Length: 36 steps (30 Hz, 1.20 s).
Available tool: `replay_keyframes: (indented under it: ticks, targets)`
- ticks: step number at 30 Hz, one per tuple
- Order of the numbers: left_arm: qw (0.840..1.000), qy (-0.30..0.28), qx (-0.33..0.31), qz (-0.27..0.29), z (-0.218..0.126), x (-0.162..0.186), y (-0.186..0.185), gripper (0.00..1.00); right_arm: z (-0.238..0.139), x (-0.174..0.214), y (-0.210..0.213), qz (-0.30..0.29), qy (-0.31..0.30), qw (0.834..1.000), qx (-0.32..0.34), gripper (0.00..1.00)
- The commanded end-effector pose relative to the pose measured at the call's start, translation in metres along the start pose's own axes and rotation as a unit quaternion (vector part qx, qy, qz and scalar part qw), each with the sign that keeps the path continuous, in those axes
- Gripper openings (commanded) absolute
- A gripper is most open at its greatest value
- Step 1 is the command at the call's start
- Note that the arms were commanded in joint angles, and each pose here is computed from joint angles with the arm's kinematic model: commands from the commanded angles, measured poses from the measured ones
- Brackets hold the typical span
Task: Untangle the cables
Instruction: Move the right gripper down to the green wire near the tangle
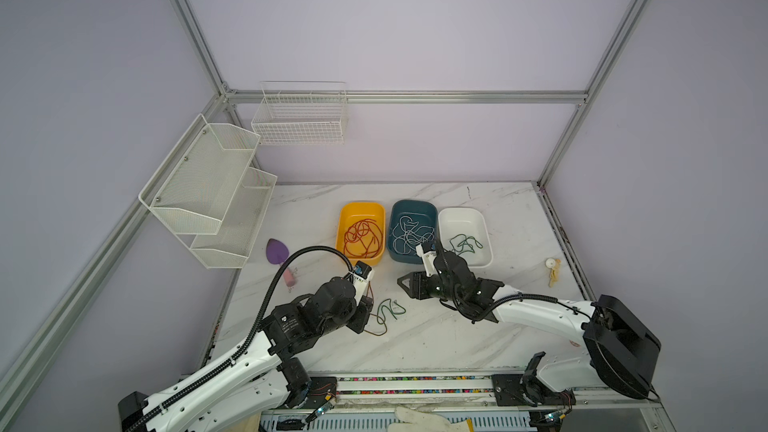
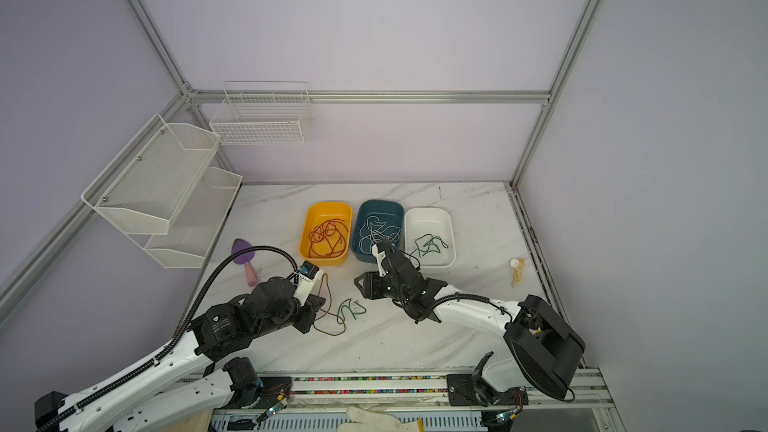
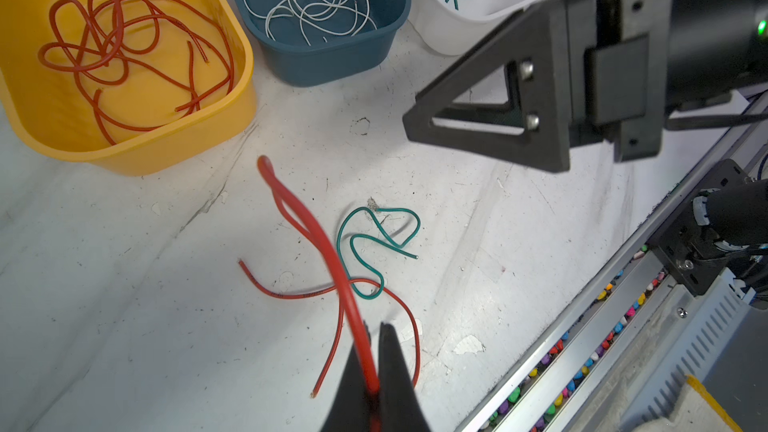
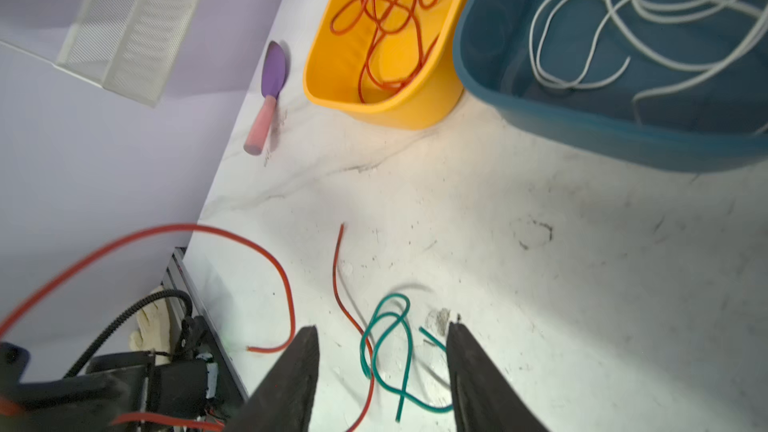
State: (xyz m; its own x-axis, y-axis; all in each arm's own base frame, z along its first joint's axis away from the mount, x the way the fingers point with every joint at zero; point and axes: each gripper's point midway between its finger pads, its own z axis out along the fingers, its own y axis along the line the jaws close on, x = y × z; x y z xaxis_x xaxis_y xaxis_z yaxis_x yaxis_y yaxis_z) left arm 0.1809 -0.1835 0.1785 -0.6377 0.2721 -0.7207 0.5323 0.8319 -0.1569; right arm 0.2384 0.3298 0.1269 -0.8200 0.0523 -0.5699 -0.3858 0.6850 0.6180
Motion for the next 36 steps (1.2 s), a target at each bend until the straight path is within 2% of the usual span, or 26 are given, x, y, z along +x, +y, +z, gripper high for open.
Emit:
replay_keyframes:
  ticks: [1, 10, 19, 26, 36]
  targets:
    - [0.999, -0.028, 0.013, -0.010, -0.011, -0.018, -0.007, 0.00, 0.002, 0.003, 0.009, 0.013, -0.028, 0.999, -0.009, 0.53]
    - [1.000, -0.027, 0.012, -0.010, -0.011, -0.018, -0.006, 0.00, 0.026, 0.048, 0.004, 0.003, 0.010, 1.000, 0.028, 0.53]
    - [1.000, -0.027, 0.012, -0.009, -0.010, -0.019, -0.007, 0.00, 0.038, 0.063, 0.006, -0.025, 0.012, 0.997, 0.069, 0.52]
    - [1.000, -0.026, 0.012, -0.008, -0.010, -0.018, -0.007, 0.00, 0.043, 0.066, 0.001, -0.039, 0.011, 0.994, 0.101, 0.46]
    - [1.000, -0.025, 0.011, -0.009, -0.010, -0.017, -0.006, 0.00, 0.050, 0.072, 0.000, -0.046, 0.019, 0.993, 0.106, 0.33]
